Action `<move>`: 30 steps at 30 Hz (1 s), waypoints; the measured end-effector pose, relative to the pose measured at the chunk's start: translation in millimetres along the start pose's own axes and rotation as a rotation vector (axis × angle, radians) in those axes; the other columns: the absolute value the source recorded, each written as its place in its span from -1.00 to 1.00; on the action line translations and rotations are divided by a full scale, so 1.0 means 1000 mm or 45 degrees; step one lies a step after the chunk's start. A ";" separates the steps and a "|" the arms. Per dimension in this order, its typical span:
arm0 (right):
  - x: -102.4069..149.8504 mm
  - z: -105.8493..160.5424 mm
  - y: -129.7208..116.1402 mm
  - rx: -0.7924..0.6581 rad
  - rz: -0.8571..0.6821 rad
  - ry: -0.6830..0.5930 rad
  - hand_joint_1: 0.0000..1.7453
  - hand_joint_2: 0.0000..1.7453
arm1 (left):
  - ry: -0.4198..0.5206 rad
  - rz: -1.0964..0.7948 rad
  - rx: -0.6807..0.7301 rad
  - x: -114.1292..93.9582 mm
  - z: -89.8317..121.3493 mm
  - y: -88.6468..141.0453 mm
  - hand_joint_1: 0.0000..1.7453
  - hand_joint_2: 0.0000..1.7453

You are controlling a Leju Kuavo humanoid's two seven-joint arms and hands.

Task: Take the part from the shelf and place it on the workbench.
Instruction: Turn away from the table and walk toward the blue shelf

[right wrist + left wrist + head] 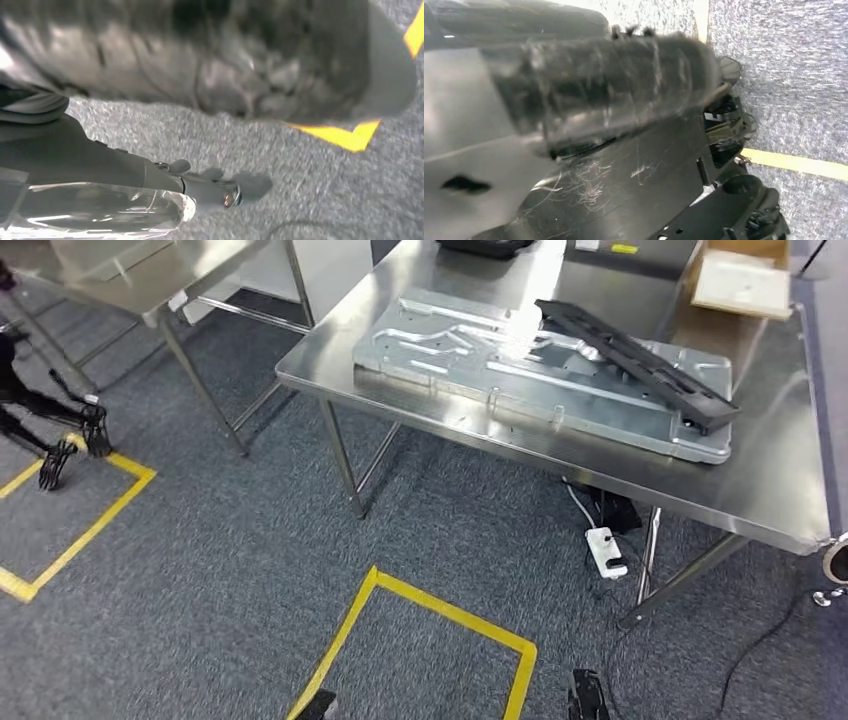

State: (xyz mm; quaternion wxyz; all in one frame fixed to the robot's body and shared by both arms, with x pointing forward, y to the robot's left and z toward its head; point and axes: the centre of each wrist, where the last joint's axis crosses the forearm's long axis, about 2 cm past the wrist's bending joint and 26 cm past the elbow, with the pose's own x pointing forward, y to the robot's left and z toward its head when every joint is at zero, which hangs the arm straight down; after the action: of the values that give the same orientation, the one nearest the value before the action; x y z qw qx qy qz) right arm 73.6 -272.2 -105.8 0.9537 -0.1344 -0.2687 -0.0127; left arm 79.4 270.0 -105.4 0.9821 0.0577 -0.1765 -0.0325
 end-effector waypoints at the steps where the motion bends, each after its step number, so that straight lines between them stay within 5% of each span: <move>1: 0.002 -0.001 0.000 -0.012 -0.021 -0.014 -1.00 -1.00 | 0.001 0.004 -0.001 -0.001 0.000 0.001 -1.00 -1.00; 15: 0.014 0.001 0.019 -0.023 -0.071 0.090 -1.00 -1.00 | 0.030 0.164 0.101 -0.003 0.004 -0.016 -1.00 -1.00; 23: -0.001 0.001 -0.001 -0.149 -0.219 0.307 -1.00 -1.00 | 0.019 0.238 0.072 -0.004 0.005 -0.023 -1.00 -1.00; 30: -0.003 0.000 -0.004 -0.163 -0.267 0.147 -1.00 -1.00 | 0.012 0.234 0.028 0.001 0.005 -0.026 -1.00 -1.00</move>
State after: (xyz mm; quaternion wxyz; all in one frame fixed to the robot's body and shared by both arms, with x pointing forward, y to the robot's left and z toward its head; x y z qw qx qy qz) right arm 70.9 -276.2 -106.2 0.9505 -0.1650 -0.2246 -0.1370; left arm 77.8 243.8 -104.0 0.9810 0.0523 -0.1768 0.0599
